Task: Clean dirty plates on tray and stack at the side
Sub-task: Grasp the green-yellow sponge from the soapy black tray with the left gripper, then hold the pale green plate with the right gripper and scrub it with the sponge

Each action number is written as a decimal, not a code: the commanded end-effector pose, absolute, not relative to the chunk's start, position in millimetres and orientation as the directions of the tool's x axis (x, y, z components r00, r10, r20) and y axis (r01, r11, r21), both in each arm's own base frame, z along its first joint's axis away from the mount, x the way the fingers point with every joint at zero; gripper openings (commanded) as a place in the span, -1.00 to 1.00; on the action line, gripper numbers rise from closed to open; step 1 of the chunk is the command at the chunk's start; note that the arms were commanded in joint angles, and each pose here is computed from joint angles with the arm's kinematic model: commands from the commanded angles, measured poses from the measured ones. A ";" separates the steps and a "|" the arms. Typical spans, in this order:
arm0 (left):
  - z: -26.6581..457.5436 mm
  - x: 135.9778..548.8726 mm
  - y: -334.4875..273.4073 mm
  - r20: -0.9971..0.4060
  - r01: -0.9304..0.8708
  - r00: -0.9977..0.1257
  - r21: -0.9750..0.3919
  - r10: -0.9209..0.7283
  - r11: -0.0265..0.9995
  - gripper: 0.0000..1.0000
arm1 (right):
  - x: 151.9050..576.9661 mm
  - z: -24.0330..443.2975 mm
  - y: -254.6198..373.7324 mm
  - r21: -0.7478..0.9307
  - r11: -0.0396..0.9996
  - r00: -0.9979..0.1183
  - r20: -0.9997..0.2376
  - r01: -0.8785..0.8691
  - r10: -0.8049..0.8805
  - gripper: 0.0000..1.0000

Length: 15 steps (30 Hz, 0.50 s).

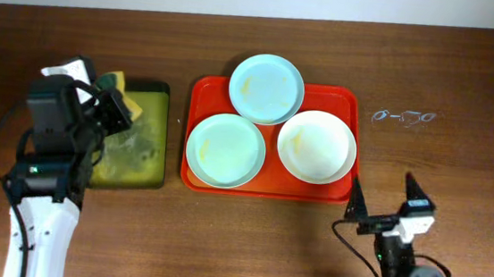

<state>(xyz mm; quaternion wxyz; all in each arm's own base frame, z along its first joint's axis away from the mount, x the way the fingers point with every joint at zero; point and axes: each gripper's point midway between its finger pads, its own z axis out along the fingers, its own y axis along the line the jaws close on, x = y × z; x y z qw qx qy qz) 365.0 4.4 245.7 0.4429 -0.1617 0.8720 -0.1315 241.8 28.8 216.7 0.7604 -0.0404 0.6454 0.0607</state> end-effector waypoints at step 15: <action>33.9 389.0 -185.7 -0.448 0.038 -0.889 -0.281 -0.097 0.959 -1.00 | 262.7 338.4 123.5 0.287 0.734 -0.324 -0.941 -0.615 0.097 0.97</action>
